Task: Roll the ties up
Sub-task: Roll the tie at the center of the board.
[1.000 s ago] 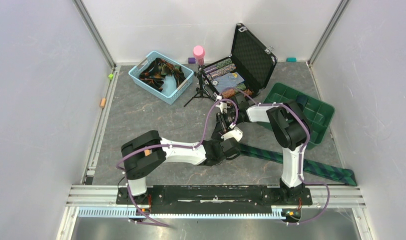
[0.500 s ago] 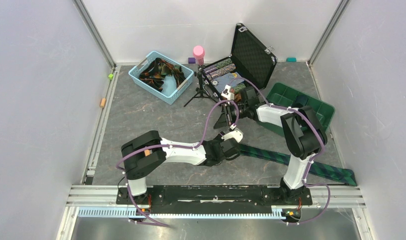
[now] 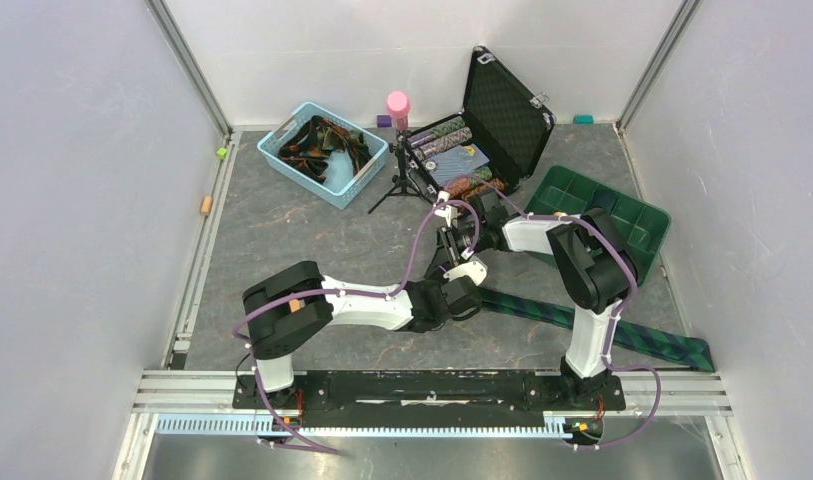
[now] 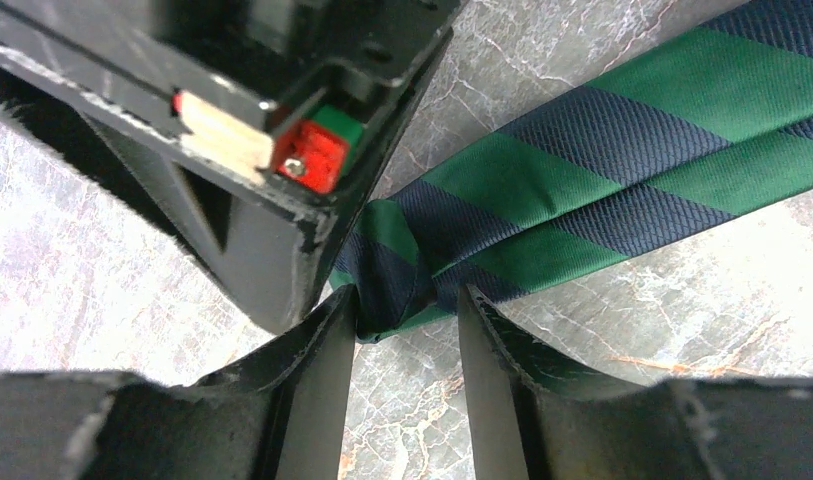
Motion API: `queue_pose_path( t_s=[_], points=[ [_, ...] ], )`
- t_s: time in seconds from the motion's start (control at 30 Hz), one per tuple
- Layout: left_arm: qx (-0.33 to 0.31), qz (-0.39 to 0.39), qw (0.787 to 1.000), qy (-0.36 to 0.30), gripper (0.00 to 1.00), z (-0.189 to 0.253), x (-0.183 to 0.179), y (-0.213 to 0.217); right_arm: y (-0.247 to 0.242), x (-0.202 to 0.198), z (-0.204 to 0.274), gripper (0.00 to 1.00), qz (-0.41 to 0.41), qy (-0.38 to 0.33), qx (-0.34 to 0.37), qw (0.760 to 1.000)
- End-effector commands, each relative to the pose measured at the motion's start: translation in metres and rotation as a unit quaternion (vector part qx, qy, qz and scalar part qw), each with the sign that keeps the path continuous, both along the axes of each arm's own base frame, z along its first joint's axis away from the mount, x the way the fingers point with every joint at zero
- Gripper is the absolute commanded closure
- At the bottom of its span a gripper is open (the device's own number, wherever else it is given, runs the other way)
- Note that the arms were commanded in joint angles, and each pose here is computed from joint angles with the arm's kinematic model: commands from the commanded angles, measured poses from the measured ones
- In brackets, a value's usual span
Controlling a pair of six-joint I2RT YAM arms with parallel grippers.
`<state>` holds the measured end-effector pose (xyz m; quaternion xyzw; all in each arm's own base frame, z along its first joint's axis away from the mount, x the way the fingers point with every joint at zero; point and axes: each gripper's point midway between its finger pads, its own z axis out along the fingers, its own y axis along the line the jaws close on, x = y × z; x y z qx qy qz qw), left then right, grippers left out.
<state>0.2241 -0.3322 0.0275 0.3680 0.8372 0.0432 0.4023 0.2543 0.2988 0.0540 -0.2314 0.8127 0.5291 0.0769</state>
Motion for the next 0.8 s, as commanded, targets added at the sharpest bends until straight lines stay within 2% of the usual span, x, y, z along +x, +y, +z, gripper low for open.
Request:
queue_pose_path(
  t_s=[0.0, 0.27, 0.43, 0.77],
  points=[
    [0.022, -0.018, 1.000, 0.013, 0.50, -0.012, -0.007, 0.003, -0.007, -0.003, -0.016, 0.82, 0.002, 0.000, -0.027, 1.000],
    [0.022, -0.017, 1.000, 0.012, 0.49, -0.011, -0.006, 0.003, -0.024, -0.004, -0.044, 0.86, -0.009, -0.003, -0.100, 0.995],
    [0.022, -0.016, 1.000, 0.013, 0.48, -0.012, -0.007, 0.003, -0.027, -0.003, -0.051, 0.88, -0.013, -0.002, -0.113, 0.994],
    [0.001, -0.011, 1.000, 0.007, 0.36, 0.005, -0.006, 0.001, -0.030, -0.002, -0.058, 0.91, -0.020, -0.004, -0.129, 0.991]
  ],
)
